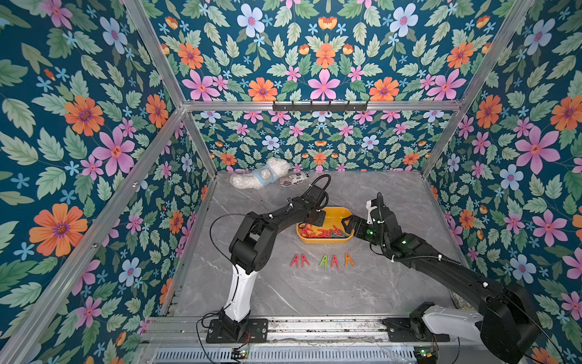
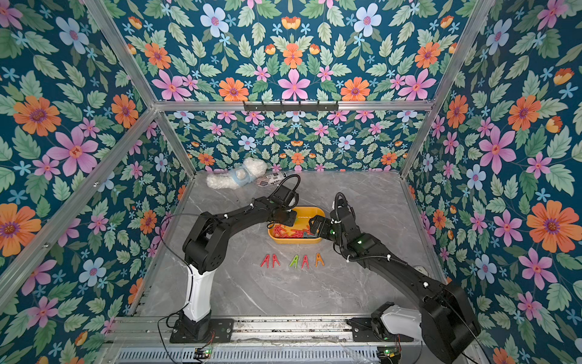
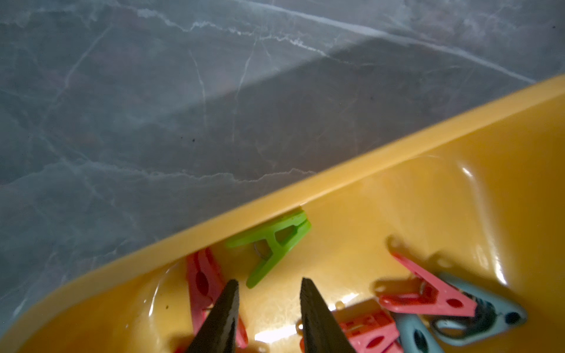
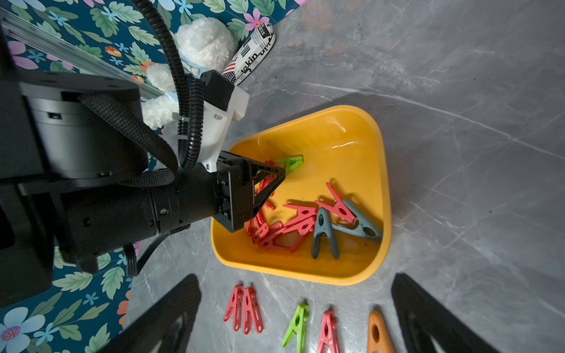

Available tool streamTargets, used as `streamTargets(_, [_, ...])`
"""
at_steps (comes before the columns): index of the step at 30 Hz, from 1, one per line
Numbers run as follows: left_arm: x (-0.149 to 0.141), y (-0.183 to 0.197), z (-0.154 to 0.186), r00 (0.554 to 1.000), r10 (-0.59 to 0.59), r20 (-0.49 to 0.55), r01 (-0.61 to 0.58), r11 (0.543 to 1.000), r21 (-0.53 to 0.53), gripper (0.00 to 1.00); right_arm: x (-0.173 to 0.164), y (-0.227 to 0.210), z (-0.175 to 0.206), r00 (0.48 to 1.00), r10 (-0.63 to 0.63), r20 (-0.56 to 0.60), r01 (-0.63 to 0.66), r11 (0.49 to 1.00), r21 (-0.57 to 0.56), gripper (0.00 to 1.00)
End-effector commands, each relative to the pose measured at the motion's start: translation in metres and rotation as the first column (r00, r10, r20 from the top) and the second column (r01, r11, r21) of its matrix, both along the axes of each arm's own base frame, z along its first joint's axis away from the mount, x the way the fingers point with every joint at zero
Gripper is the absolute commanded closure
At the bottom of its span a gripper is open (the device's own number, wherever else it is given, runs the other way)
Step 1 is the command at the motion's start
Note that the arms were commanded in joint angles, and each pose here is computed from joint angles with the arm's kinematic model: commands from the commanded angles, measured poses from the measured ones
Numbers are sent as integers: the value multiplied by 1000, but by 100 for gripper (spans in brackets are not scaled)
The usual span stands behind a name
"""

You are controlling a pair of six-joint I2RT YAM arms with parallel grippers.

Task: Take the clothespins out of the storage box
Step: Pick up the clothespin from the storage box.

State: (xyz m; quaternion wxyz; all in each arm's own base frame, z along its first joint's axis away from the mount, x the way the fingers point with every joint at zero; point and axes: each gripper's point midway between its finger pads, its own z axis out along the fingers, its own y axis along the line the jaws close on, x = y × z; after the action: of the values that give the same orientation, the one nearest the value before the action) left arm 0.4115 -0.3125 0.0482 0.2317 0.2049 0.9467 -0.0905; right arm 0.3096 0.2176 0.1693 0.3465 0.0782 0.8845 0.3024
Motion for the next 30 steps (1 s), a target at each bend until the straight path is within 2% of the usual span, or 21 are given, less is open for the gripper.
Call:
streamTargets(1, [2, 1, -2, 1000, -24, 5, 24, 999, 23, 63, 3, 4, 6, 1000, 6, 18, -7, 1000, 16, 1])
streamTargets(13, [13, 0, -11, 998, -55, 21, 53, 995, 83, 63, 4, 5, 4, 1000, 10, 10, -10, 1000, 21, 1])
streamTargets(23, [-3, -4, -16, 997, -74, -19, 76, 995, 71, 69, 4, 5, 2, 1000, 9, 5, -9, 1000, 17, 1])
streamTargets(30, [-8, 1, -20, 998, -64, -21, 65, 993, 95, 69, 5, 7, 3, 1000, 15, 6, -15, 1000, 22, 1])
